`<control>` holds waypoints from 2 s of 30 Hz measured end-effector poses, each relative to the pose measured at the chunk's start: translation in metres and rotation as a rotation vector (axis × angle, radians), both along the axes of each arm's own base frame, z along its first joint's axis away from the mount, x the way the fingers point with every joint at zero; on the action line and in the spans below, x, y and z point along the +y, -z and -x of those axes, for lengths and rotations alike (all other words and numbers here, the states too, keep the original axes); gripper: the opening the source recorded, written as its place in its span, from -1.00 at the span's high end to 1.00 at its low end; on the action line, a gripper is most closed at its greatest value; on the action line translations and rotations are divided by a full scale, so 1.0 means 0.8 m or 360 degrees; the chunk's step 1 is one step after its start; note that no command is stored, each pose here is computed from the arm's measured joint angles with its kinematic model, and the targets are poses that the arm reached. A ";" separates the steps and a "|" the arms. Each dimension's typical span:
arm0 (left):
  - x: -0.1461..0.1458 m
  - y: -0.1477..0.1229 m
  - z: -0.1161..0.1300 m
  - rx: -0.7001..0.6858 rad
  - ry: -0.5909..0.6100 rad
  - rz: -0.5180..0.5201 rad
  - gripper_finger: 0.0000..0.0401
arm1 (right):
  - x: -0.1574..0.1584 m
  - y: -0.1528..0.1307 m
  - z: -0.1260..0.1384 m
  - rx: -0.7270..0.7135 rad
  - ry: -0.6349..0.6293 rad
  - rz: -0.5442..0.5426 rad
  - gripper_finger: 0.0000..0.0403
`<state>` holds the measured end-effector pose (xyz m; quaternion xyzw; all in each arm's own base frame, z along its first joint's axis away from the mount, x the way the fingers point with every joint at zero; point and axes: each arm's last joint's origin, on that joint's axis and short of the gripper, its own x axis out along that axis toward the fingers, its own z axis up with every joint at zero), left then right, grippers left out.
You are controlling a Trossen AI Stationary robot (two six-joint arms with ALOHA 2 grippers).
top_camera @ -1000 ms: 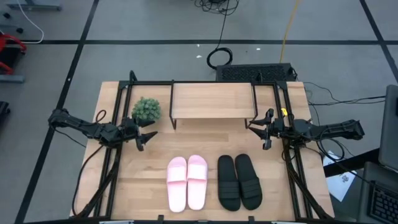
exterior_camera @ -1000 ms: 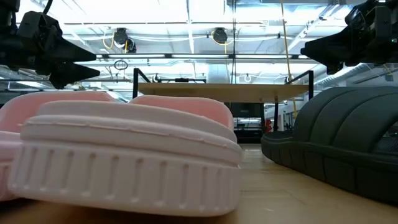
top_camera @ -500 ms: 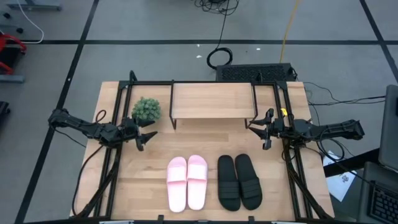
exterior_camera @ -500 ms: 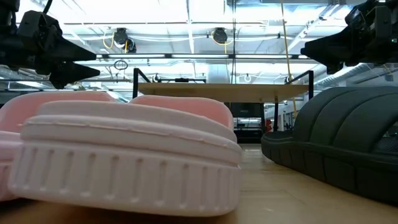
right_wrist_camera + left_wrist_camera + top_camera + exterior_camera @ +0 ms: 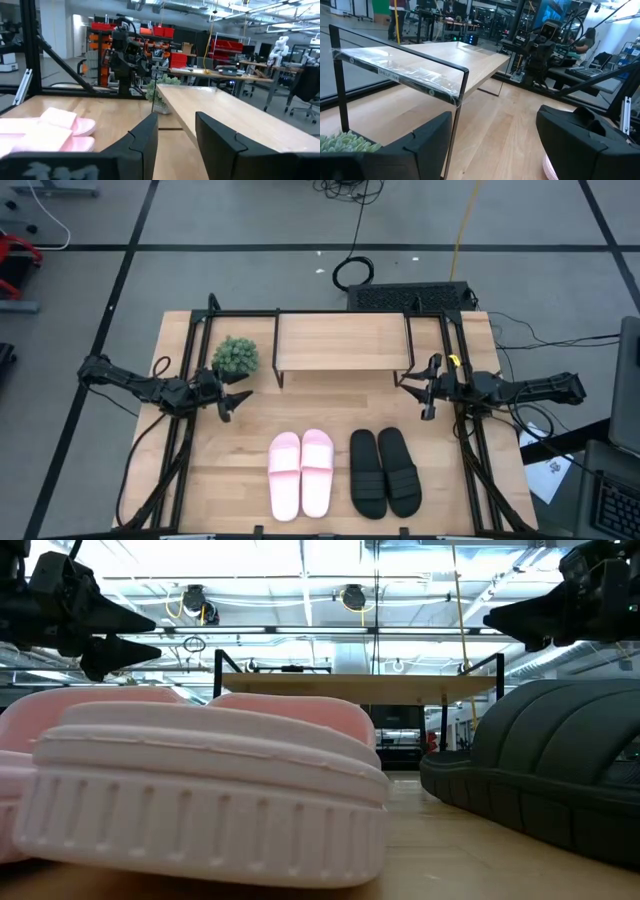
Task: Pick and place slides into the shelf
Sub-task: Put the right black slipper on the shelf
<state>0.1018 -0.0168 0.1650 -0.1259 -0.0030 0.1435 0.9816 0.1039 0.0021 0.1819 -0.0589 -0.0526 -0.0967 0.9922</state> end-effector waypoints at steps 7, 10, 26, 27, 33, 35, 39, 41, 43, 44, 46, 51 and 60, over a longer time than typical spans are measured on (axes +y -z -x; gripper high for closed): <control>0.000 -0.001 0.000 -0.0015 0.0000 0.0003 -0.47 | 0.000 -0.008 0.001 -0.0116 -0.0005 -0.0060 0.39; 0.000 -0.006 0.000 -0.0068 0.0001 -0.0018 -0.47 | 0.000 -0.014 0.003 -0.0202 -0.0014 -0.0067 0.39; -0.021 -0.077 0.002 -0.0248 0.0432 0.0092 -0.47 | 0.035 -0.089 -0.008 -0.0204 -0.0734 -0.0031 0.39; -0.025 -0.083 0.000 -0.0237 0.0453 0.0089 -0.47 | 0.040 -0.097 -0.012 -0.0197 -0.0785 -0.0021 0.39; -0.052 -0.107 -0.019 -0.0100 0.0598 0.0121 -0.47 | 0.093 -0.135 -0.043 -0.0083 -0.1054 0.0187 0.39; -0.065 -0.114 -0.027 -0.0048 0.0651 0.0129 -0.47 | 0.114 -0.148 -0.051 -0.0045 -0.1043 0.0257 0.39; -0.094 -0.124 -0.044 0.0054 0.0704 0.0107 -0.47 | 0.162 -0.162 -0.063 0.0159 -0.0881 0.0360 0.39; -0.109 -0.126 -0.051 0.0105 0.0740 0.0080 -0.47 | 0.186 -0.167 -0.062 0.0229 -0.0799 0.0397 0.39; -0.123 -0.131 -0.057 0.0131 0.0771 0.0078 -0.47 | 0.210 -0.171 -0.059 0.0272 -0.0715 0.0390 0.39; -0.129 -0.132 -0.059 0.0144 0.0774 0.0080 -0.47 | 0.222 -0.172 -0.056 0.0288 -0.0684 0.0379 0.39; -0.141 -0.134 -0.062 0.0165 0.0775 0.0069 -0.47 | 0.244 -0.170 -0.050 0.0316 -0.0626 0.0361 0.39; -0.162 -0.135 -0.071 0.0201 0.0705 0.0041 -0.47 | 0.287 -0.157 -0.037 0.0341 -0.0504 0.0264 0.39; -0.185 -0.134 -0.089 0.0245 0.0668 0.0021 -0.47 | 0.325 -0.115 -0.040 0.0392 -0.0310 0.0118 0.39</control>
